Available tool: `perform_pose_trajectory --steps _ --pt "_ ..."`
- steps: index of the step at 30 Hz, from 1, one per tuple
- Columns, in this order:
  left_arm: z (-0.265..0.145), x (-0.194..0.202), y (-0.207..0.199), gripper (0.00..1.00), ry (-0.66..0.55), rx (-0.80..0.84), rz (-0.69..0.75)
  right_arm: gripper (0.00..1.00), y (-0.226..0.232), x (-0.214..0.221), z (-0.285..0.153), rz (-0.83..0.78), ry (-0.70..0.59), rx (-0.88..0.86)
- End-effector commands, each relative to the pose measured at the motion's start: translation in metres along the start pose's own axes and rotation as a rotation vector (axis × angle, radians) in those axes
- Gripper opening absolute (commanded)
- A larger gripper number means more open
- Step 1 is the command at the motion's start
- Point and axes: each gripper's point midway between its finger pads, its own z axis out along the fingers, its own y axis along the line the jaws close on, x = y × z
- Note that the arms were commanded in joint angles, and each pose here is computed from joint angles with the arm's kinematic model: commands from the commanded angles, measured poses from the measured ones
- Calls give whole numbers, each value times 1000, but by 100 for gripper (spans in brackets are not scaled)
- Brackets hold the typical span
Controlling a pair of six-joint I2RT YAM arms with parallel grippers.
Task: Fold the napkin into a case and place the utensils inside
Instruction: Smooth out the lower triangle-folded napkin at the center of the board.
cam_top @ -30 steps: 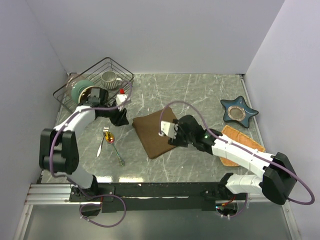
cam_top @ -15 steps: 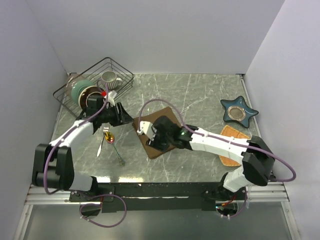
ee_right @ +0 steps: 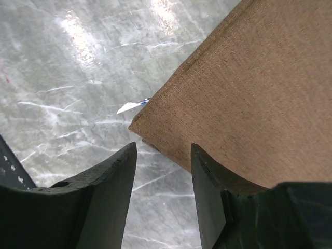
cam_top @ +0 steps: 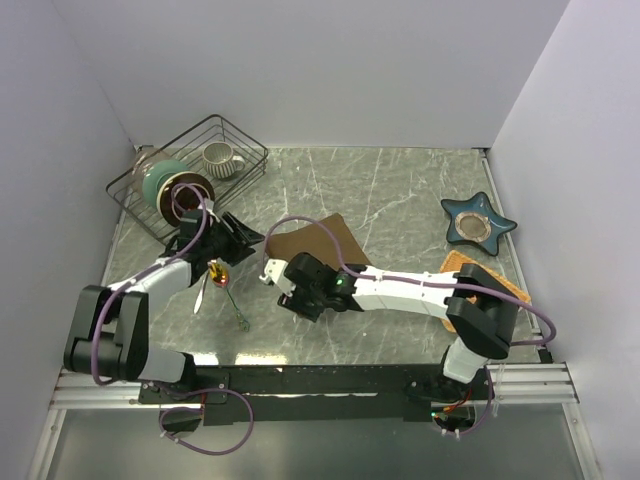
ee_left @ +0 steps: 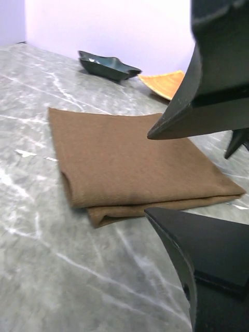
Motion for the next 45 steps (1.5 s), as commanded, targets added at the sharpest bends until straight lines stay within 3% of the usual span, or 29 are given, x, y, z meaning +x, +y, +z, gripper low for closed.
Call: perform_pose_trajectory --steps 1,12,22,25,32,45 --pt "12 -16 -11 63 -52 30 -51 54 -1 -29 3 40 -69 24" --pt "29 -17 2 64 -33 -24 -103 58 15 -27 17 26 -42 -17" --pt "25 -14 6 66 -33 -30 -109 57 3 -8 34 -13 39 88" --pt "25 -10 9 66 -26 -34 -115 49 -2 -6 35 -23 49 124" --pt "29 -11 7 74 -23 -12 -114 0 -9 -16 21 -29 30 156" --pt "47 -12 4 81 7 27 -134 0 -8 -24 6 -10 -19 144"
